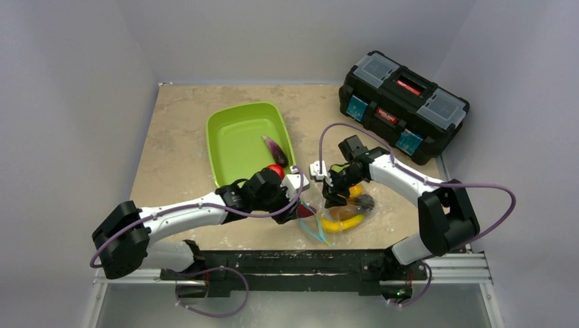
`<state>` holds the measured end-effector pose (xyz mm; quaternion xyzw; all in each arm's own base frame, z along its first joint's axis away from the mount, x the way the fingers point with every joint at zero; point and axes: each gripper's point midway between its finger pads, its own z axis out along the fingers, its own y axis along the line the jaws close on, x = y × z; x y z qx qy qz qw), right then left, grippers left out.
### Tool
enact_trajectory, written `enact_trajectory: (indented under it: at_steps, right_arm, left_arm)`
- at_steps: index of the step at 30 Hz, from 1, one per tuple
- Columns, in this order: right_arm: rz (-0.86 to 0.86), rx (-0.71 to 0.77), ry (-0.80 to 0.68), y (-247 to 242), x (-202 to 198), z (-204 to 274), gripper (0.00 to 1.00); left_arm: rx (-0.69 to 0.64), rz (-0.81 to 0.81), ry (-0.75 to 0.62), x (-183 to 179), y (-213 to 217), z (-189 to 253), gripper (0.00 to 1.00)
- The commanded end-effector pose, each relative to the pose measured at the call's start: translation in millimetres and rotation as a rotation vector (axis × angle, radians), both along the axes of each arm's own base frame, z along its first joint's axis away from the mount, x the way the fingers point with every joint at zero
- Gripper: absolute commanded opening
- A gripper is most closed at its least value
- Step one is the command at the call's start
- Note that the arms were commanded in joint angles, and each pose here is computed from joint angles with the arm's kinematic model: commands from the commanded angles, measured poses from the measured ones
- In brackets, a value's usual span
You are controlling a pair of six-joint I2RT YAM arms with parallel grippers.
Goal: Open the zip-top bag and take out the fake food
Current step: Pick up the fake vegetable from the zipper food storage bag.
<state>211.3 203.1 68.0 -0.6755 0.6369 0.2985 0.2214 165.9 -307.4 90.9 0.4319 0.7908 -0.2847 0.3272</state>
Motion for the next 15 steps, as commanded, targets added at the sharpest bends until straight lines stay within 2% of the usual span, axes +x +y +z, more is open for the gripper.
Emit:
enact_trajectory:
  at_steps: [1,9,15]
  right_arm:
    - [-0.009,0.040,-0.023,2,-1,12,0.50]
    - [-0.020,0.051,-0.022,0,-2,13,0.50]
    - [-0.022,0.061,-0.019,-1,-4,13,0.51]
  left_arm:
    - [0.043,-0.051,0.019,-11,15,16,0.00]
    - [0.054,-0.080,-0.052,-16,45,45,0.00]
    - [0.008,0.021,-0.152,-4,76,72,0.00]
